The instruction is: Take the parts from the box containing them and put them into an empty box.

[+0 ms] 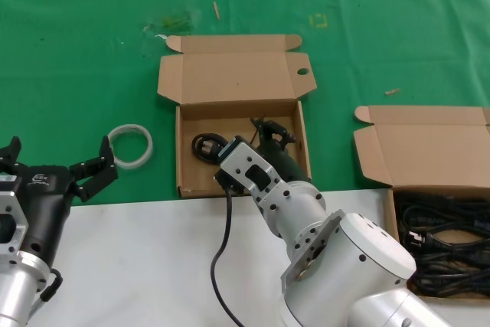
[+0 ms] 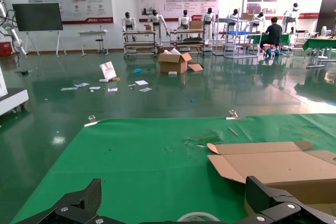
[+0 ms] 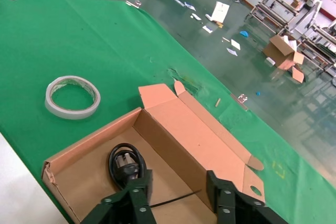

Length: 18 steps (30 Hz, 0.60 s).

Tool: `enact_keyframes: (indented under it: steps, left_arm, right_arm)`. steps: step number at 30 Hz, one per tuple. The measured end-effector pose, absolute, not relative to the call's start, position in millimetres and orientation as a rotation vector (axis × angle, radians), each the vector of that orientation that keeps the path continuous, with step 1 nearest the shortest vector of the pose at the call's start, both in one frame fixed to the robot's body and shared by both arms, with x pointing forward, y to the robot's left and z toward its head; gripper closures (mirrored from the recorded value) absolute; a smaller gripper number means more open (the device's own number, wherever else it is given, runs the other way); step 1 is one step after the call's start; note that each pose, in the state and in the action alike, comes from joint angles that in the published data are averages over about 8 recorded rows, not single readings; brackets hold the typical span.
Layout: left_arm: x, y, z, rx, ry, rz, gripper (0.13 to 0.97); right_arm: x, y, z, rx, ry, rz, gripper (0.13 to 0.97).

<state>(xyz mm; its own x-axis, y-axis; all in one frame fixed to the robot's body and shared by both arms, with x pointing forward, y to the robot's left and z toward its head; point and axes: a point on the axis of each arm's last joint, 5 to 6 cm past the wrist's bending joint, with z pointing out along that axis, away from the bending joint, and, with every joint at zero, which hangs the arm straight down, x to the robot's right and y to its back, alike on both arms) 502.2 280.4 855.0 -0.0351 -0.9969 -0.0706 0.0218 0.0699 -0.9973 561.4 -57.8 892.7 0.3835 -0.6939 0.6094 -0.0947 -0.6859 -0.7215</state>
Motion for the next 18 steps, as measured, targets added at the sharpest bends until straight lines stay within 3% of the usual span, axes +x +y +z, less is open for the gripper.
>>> enact_keyframes:
  steps: [6,14,18]
  left_arm:
    - [502,280,855.0,-1.125,1.253,-1.193,0.132]
    - [502,280,855.0,-1.125,1.253,-1.193,0.132]
    - [502,280,855.0,-1.125,1.253,-1.193,0.132]
  right_arm:
    - [562,-61,893,-2.023,0.7,-1.309,0.684]
    - [562,-73,892,-1.901,0.796,-1.311,0.484]
    - [562,-81,891,-1.828,0.847,-1.311,0.484]
